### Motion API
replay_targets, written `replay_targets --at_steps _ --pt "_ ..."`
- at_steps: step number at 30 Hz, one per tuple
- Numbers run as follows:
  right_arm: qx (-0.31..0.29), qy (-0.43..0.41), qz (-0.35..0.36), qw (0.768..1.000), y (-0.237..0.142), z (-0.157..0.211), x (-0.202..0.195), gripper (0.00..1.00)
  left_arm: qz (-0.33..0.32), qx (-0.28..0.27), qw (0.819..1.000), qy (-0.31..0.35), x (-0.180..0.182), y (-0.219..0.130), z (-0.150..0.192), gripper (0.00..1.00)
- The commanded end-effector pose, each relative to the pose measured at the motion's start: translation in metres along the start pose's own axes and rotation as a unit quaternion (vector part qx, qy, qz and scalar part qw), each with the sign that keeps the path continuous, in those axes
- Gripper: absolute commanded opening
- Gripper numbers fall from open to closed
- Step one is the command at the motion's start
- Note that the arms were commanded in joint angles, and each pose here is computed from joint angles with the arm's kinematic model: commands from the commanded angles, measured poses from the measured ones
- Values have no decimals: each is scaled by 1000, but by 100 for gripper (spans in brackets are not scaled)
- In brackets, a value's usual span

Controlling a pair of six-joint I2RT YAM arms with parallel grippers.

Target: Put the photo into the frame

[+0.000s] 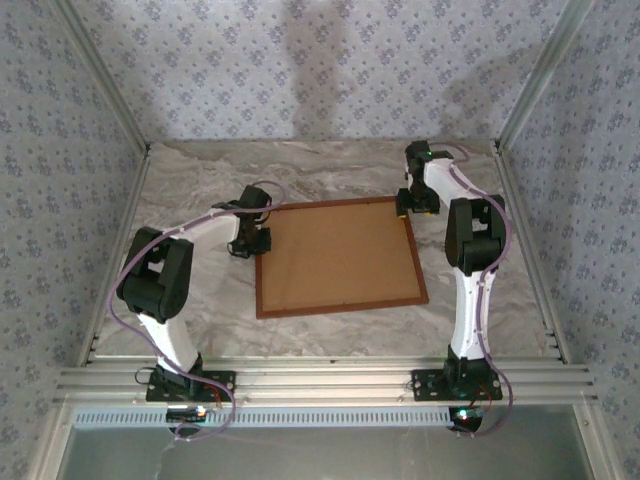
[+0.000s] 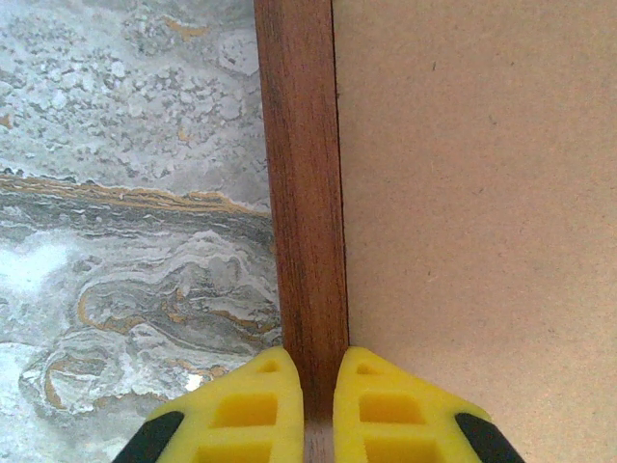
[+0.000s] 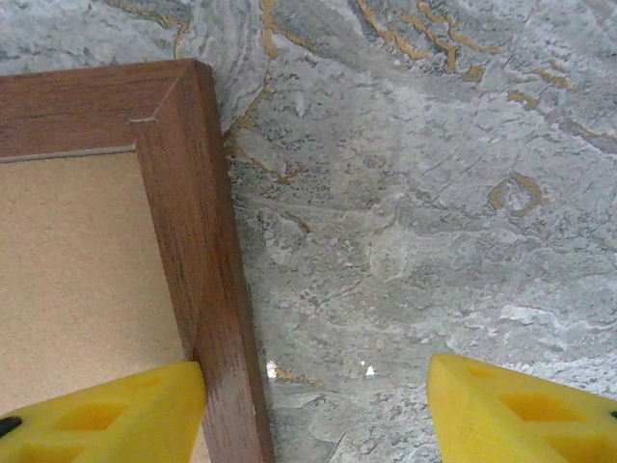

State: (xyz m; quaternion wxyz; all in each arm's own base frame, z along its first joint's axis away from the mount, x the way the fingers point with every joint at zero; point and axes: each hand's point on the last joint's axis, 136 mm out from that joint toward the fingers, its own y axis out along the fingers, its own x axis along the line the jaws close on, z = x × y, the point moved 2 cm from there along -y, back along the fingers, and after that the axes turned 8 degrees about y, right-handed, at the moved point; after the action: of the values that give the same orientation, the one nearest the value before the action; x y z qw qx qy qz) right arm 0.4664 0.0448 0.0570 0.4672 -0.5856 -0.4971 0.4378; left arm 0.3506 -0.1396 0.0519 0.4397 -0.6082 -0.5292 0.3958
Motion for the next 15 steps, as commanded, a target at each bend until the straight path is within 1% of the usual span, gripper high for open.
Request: replay_targets --at_steps 1,9,15 --pt "36 -12 13 999 24 13 2 65 10 5 1000 10 -9 1 -2 4" --pt "68 -34 32 997 25 39 12 65 14 4 1000 5 -10 0 -2 4" --pt "81 -36 43 995 31 44 11 66 16 4 1000 2 -11 1 -2 5"
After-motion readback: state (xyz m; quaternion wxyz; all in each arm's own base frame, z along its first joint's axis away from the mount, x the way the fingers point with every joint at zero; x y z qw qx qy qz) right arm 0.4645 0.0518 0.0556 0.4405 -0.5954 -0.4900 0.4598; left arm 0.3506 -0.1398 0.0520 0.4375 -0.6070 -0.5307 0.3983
